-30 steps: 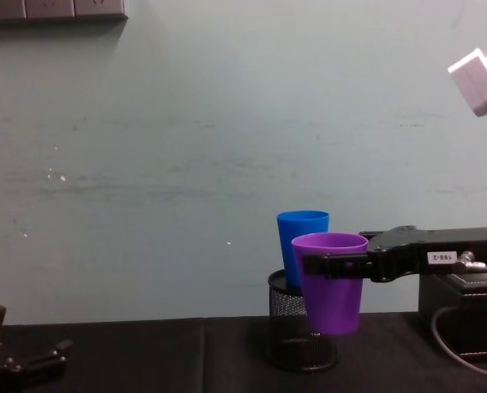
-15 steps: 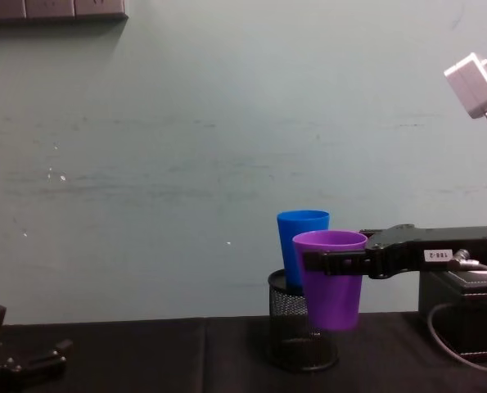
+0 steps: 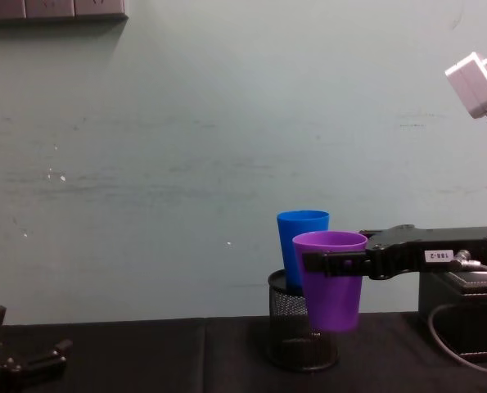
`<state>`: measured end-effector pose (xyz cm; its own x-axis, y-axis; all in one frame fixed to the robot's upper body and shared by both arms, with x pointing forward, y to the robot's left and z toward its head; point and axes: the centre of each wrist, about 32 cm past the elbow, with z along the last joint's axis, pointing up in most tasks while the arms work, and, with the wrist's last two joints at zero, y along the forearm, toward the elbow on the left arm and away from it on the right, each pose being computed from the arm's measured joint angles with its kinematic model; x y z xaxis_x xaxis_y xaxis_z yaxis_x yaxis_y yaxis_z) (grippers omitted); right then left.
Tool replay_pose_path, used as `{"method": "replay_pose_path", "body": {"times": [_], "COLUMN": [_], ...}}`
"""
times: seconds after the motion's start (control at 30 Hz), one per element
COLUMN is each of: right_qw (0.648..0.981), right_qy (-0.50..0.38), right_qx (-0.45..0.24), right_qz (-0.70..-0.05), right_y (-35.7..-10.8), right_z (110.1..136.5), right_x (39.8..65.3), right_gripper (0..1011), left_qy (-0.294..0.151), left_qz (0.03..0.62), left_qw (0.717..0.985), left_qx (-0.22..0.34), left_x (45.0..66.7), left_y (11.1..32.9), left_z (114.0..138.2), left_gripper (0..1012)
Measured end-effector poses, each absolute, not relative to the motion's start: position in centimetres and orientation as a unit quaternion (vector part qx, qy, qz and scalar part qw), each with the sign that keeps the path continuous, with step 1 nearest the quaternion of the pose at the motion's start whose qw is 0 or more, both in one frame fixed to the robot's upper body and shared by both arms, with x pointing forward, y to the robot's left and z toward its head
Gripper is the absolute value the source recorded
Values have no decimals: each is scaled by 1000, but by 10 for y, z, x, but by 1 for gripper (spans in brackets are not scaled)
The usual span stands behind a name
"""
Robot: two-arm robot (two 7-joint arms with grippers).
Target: Pick up one cup with a gripper and tap it against the other cup.
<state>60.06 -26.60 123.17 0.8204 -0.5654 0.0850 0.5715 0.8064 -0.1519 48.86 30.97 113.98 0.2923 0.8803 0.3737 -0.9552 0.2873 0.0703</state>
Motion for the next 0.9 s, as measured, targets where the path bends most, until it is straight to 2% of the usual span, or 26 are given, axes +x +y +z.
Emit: {"method": "replay_pose_path", "body": {"times": [0.47,0.67,0.9], "right_qw": [950,952,953], "right_qy": [-17,-6,-4], "right_qx": [-84,-85,-84], "right_qz": [-300,-294,-293], "right_y": [-266,-274,-268], "right_z": [1231,1231,1229], "right_x": [602,619,629], "right_gripper": [729,729,729], "left_qy": [-132,-132,-132], "left_qz": [580,580,580], "left_qw": [791,791,791], "left_qx": [142,141,142], "left_x": [489,489,489], "left_y": [310,310,310], "left_z": [1140,1140,1140], "left_gripper": [1000,1000,1000]}}
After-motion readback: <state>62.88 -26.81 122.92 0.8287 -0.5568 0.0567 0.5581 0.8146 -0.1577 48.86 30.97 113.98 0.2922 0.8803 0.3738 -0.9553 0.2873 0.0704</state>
